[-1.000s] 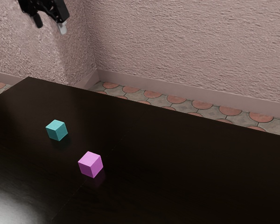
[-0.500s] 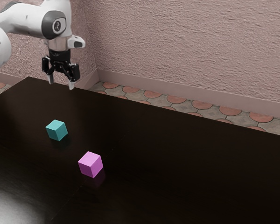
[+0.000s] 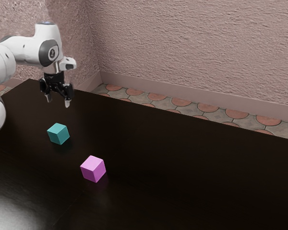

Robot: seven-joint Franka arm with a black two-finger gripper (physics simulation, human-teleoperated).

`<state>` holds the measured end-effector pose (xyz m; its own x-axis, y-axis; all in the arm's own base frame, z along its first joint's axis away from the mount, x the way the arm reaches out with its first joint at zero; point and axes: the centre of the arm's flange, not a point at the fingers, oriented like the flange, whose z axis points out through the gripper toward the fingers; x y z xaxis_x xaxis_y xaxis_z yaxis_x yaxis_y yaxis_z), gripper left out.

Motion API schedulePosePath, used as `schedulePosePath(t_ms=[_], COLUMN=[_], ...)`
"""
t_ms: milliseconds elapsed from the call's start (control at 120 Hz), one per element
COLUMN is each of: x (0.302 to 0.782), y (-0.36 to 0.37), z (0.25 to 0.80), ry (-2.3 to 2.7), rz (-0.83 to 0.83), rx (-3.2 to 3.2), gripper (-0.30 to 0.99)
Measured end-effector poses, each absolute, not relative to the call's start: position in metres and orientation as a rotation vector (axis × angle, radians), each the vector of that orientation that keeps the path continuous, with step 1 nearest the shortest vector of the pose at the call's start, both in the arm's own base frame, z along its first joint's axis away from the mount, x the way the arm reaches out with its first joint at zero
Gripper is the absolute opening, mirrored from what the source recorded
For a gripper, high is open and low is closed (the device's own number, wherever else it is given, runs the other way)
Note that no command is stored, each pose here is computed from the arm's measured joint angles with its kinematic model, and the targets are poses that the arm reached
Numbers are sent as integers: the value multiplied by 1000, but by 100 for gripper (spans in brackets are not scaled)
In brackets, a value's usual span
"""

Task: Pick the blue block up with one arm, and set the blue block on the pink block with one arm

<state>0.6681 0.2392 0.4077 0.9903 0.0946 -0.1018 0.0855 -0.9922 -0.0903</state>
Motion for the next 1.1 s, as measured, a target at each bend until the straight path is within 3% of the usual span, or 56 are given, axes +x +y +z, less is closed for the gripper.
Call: schedulePosePath(t_ms=[417,717,1100], x=[612,609,611], y=[256,272,282], z=[341,329,289], ry=[-41,43,121], rz=[101,41,81], rx=[-3102,-3071,-3069], gripper=[69,69,69])
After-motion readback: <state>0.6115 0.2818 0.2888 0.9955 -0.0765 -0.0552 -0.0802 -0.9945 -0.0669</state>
